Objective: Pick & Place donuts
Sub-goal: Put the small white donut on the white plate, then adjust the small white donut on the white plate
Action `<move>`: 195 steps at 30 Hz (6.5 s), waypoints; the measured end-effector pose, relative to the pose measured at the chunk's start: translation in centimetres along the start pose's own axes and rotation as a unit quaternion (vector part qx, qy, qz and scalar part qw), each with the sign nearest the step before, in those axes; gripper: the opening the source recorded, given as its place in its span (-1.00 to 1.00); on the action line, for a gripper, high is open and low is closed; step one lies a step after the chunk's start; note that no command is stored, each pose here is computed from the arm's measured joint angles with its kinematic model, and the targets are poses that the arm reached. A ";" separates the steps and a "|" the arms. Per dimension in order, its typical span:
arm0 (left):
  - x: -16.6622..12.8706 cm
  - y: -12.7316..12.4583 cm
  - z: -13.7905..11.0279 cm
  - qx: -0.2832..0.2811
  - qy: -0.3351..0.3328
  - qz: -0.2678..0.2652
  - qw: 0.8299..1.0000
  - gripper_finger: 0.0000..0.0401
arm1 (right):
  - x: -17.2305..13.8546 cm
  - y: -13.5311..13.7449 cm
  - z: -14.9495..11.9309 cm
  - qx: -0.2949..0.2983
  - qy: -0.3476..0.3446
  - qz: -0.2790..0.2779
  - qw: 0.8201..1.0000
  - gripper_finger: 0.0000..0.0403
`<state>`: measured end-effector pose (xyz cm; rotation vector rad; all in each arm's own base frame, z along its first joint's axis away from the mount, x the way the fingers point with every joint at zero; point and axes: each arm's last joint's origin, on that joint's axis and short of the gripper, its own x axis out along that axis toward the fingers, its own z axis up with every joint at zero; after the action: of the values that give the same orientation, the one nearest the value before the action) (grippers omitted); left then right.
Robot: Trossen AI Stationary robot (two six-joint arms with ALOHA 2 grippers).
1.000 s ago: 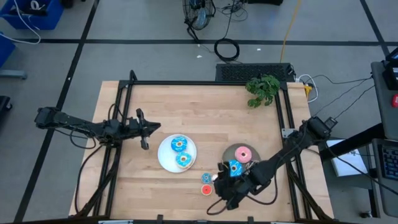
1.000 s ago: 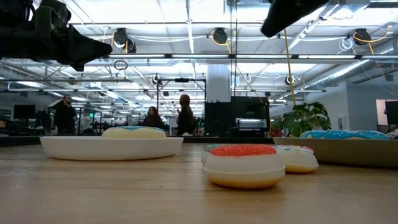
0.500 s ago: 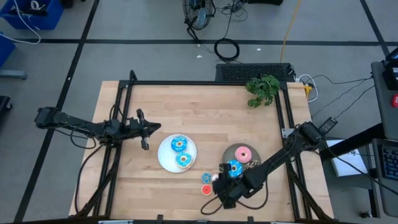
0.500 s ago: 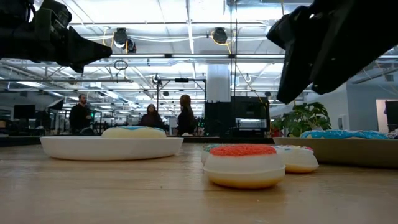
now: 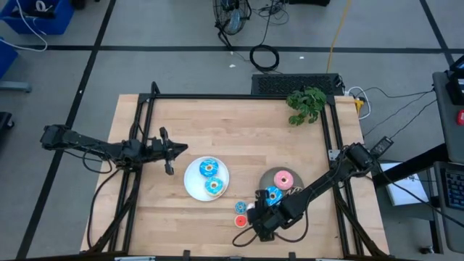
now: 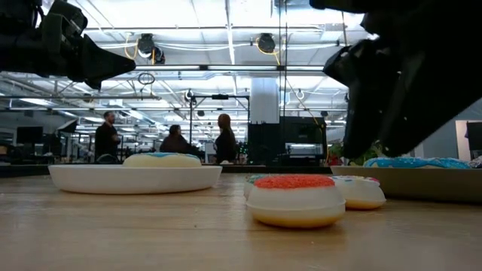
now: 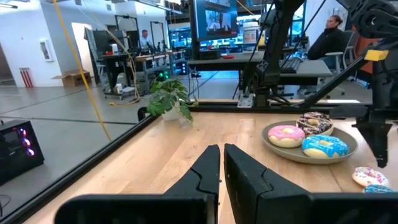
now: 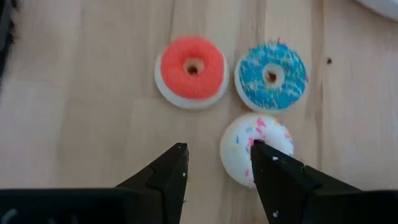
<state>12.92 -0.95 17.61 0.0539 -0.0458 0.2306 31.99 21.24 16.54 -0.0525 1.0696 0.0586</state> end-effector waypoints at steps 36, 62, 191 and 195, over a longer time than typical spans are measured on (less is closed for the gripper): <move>0.0 0.0 0.0 -0.001 0.000 0.000 1.000 -0.85 | 3.2 -2.0 -2.9 -0.006 -0.011 -0.019 1.000 -0.26; 0.0 0.0 -0.1 0.003 0.007 0.001 1.000 -0.85 | 0.6 -2.3 0.5 -0.057 -0.069 -0.003 0.996 -0.98; -1.7 -2.8 -1.7 0.090 0.080 -0.110 0.987 -0.85 | -6.3 -6.3 15.8 -0.151 -0.109 -0.006 0.983 -0.63; -1.7 -2.8 -1.7 0.090 0.080 -0.110 0.987 -0.85 | -5.5 -5.5 12.7 -0.142 -0.079 0.000 0.987 -0.94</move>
<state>11.95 -3.94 15.69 0.2192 0.1410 0.0166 40.88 16.49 27.56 -0.3009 0.8960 0.2115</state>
